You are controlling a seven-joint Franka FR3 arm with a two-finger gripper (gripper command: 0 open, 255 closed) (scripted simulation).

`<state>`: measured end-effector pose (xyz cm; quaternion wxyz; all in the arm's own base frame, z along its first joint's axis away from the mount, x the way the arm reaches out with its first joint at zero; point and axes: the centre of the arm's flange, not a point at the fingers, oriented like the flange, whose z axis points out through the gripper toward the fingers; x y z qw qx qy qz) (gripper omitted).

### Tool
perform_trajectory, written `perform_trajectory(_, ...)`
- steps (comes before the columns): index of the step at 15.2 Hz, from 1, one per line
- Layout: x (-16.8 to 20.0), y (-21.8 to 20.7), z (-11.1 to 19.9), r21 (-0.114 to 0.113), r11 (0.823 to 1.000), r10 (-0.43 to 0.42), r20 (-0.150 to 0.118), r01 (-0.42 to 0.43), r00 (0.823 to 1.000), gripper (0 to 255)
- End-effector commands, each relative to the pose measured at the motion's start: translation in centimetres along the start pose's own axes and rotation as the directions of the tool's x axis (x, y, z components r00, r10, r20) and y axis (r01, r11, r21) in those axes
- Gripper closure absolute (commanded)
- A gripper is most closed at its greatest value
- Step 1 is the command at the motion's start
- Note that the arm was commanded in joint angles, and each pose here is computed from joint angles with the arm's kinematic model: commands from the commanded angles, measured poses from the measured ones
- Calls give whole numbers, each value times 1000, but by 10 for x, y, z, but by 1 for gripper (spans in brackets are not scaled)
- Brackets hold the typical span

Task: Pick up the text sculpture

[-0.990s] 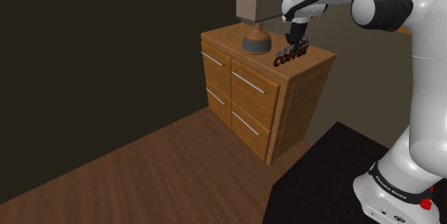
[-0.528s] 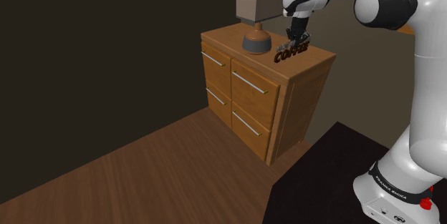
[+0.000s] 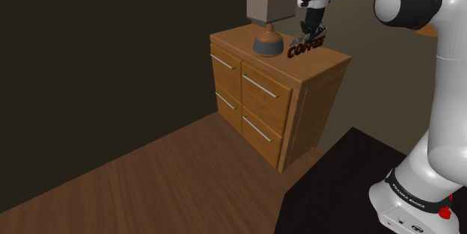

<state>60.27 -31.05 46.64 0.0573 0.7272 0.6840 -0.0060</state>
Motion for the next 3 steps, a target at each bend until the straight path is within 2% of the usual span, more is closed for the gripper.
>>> perform_trajectory(1,-2,1,-11,0,1000,0,0,0,1000,255)
perform_trajectory(3,-2,1,-11,0,1000,0,0,0,1000,255)
